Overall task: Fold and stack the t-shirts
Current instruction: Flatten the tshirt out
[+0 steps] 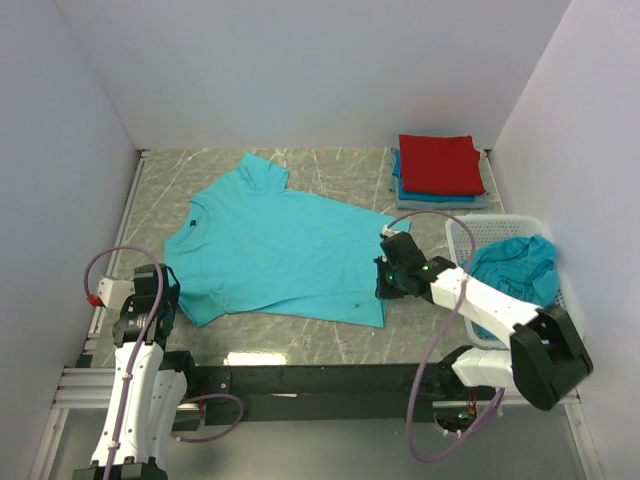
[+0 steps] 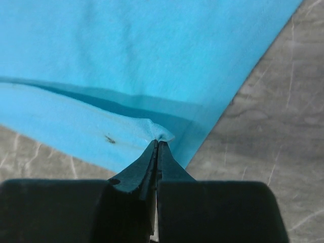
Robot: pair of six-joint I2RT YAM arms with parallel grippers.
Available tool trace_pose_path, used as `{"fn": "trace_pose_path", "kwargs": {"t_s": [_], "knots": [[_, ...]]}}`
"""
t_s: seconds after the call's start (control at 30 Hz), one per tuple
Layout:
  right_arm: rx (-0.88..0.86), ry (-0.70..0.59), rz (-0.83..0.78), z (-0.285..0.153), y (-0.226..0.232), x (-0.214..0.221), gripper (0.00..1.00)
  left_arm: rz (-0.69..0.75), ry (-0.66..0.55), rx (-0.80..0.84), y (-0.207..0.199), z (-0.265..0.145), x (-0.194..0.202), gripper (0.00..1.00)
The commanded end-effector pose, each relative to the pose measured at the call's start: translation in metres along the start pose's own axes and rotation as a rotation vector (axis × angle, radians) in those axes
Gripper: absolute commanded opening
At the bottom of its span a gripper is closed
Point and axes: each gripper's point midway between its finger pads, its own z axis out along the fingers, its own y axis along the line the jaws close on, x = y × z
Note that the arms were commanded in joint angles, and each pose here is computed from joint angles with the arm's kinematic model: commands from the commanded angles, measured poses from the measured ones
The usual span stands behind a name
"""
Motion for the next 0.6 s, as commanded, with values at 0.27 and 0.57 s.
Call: {"fn": "trace_pose_path", "kwargs": {"t_s": [0.27,0.57], "knots": [[-0.115,0.112,0.017,-0.029,0.011,0.067,0.0,-0.031,0.0,-0.045,0.003,-0.003,-0.003,0.01],[-0.22,0.301,0.077,-0.059,0.035,0.14,0.0,-0.058,-0.049,-0.139,0.017,-0.004,-0.012,0.01]]}}
